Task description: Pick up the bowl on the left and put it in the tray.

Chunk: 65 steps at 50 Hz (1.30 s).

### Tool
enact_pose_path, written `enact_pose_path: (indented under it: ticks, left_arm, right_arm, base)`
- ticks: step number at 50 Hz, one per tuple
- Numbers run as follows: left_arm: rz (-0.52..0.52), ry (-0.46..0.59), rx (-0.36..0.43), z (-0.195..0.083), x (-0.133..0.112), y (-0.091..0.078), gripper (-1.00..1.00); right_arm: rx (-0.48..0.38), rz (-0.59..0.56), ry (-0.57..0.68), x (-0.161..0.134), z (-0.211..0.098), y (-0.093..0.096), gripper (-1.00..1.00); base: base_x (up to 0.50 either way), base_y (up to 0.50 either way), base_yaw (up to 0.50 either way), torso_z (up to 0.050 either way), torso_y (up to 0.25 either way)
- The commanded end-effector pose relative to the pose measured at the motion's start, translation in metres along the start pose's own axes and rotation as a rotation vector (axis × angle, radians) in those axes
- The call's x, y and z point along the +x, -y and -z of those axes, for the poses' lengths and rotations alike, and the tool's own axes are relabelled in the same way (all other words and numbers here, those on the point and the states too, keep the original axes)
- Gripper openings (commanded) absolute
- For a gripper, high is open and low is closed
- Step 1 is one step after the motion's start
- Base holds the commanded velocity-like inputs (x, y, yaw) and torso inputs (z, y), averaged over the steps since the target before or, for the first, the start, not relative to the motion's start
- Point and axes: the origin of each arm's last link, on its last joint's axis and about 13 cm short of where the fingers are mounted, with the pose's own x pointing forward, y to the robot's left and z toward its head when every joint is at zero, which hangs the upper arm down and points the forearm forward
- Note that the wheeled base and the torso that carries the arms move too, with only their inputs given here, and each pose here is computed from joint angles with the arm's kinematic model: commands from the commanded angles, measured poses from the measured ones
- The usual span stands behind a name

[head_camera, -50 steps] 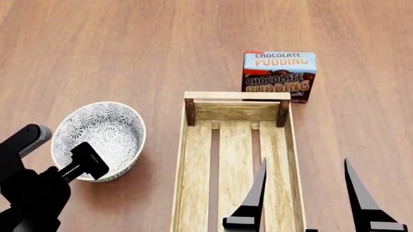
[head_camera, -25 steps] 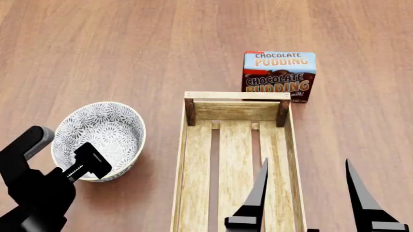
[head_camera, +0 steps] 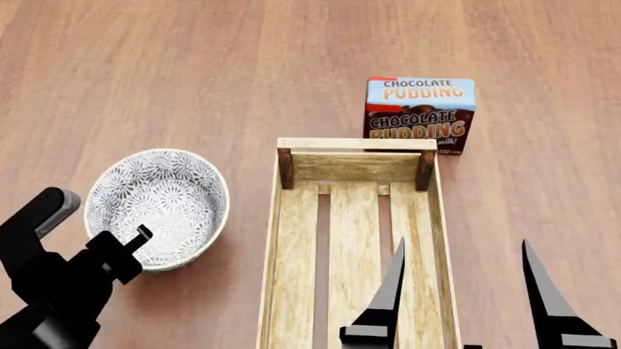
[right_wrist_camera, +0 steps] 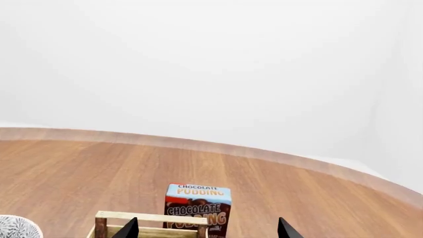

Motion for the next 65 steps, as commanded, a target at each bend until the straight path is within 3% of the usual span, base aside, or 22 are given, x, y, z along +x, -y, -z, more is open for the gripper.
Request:
enact_pose_path:
  ticks: [1, 25, 65]
  left_arm:
    - [0.007, 0.000, -0.019, -0.002, -0.001, 0.003, -1.00]
    - [0.004, 0.006, -0.055, -0.007, -0.003, 0.003, -1.00]
    - [0.143, 0.101, -0.076, -0.050, -0.040, 0.034, -1.00]
  right_arm:
    - [0.001, -0.001, -0.001, 0.000, 0.000, 0.000, 1.00]
    - [0.000, 0.002, -0.002, 0.000, 0.000, 0.001, 1.00]
    - [-0.001, -0.002, -0.003, 0.000, 0.001, 0.000, 1.00]
  base:
    - [0.00, 0.00, 0.00, 0.000, 0.000]
    - [0.00, 0.00, 0.00, 0.000, 0.000]
    - [0.00, 0.00, 0.00, 0.000, 0.000]
